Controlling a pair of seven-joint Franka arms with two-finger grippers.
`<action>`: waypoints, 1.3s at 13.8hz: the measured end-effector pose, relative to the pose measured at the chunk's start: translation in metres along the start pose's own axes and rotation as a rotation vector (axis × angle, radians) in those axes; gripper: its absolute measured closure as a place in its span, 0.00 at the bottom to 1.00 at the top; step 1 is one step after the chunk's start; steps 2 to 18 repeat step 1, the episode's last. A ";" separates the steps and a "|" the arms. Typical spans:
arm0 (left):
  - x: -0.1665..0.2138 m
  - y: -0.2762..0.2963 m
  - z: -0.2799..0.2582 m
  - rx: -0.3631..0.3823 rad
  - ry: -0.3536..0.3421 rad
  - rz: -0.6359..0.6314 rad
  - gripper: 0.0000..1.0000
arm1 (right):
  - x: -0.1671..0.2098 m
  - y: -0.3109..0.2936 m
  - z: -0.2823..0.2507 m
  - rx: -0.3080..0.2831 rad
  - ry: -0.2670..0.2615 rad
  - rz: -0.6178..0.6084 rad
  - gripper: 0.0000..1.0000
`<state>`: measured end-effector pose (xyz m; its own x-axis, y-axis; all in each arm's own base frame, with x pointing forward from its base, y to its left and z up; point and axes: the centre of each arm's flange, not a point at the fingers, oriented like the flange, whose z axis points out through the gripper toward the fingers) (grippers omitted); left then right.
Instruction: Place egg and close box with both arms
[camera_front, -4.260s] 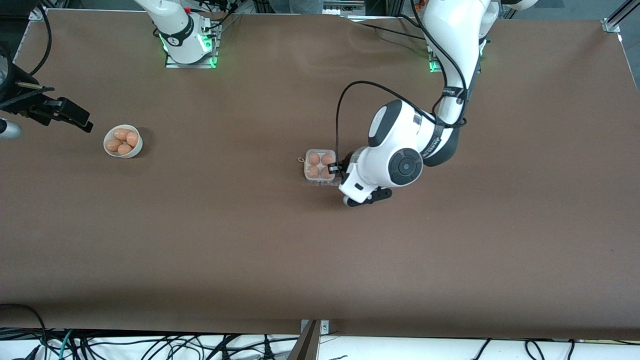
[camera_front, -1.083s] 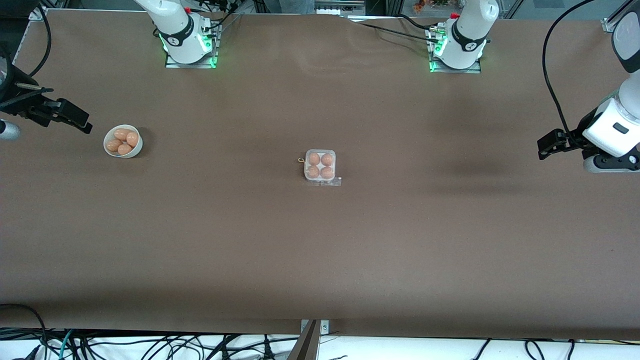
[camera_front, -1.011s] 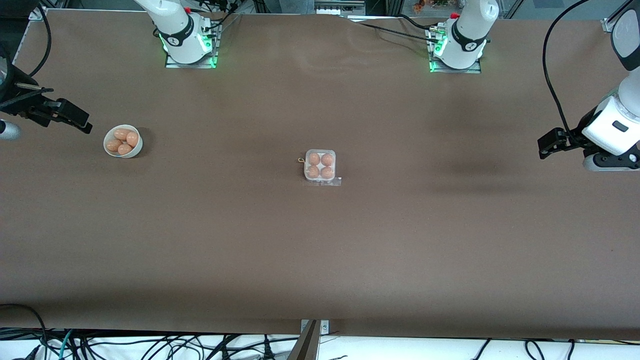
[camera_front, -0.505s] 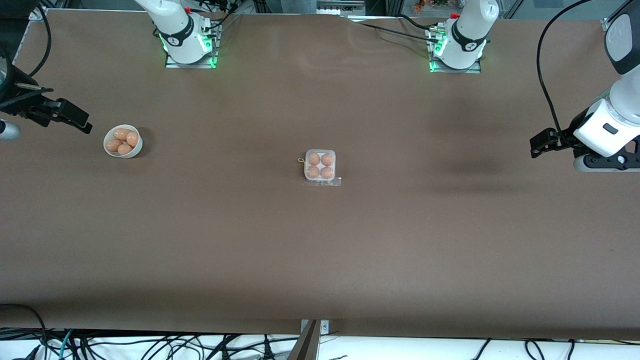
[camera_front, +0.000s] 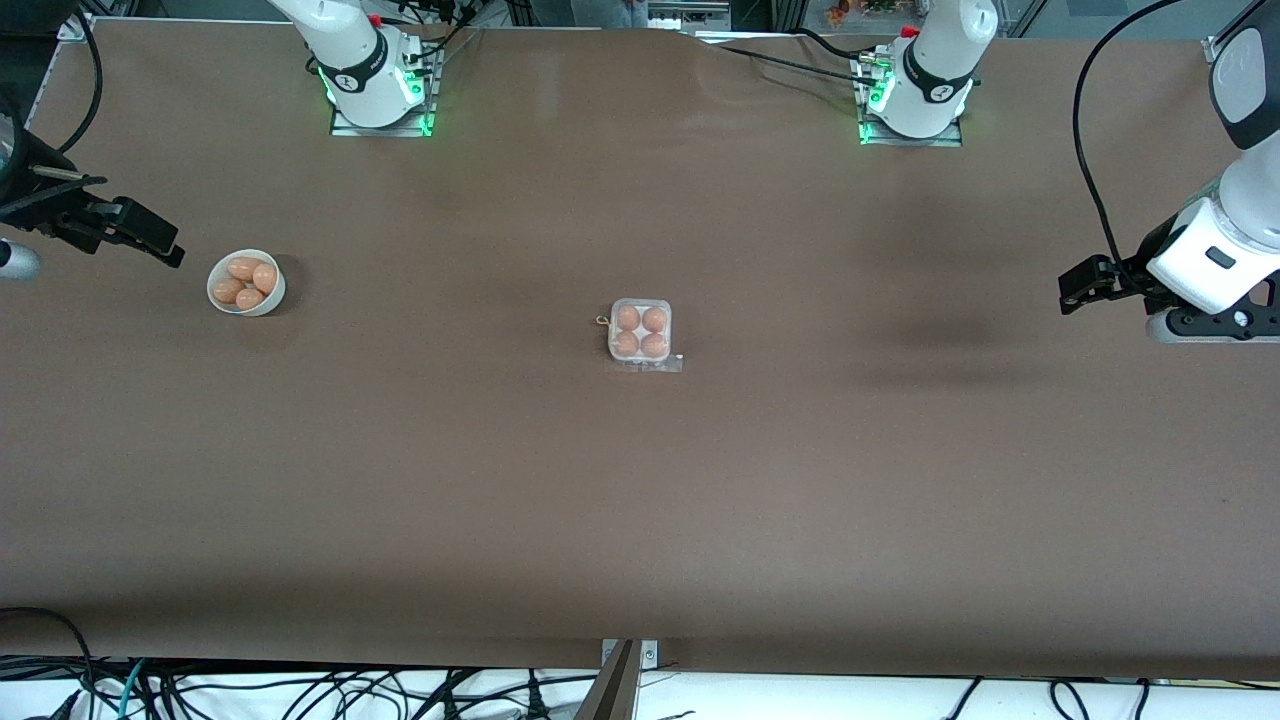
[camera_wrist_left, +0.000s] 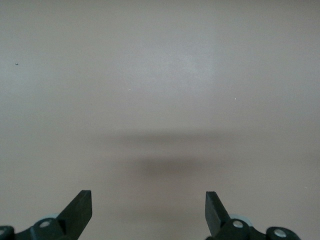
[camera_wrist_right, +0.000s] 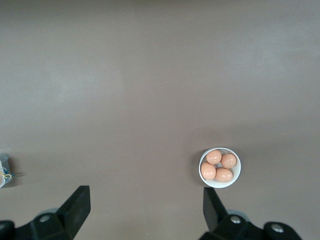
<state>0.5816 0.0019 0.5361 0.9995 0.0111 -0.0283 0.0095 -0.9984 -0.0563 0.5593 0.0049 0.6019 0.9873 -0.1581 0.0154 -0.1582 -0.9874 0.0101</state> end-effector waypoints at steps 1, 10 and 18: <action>0.000 0.000 0.000 0.000 0.000 0.001 0.00 | 0.000 0.000 0.000 0.000 0.000 0.000 0.00; 0.000 0.000 0.000 0.000 0.000 0.001 0.00 | 0.000 0.000 0.000 0.000 0.000 0.000 0.00; 0.000 0.000 0.000 0.000 0.000 0.001 0.00 | 0.000 0.000 0.000 0.000 0.000 0.000 0.00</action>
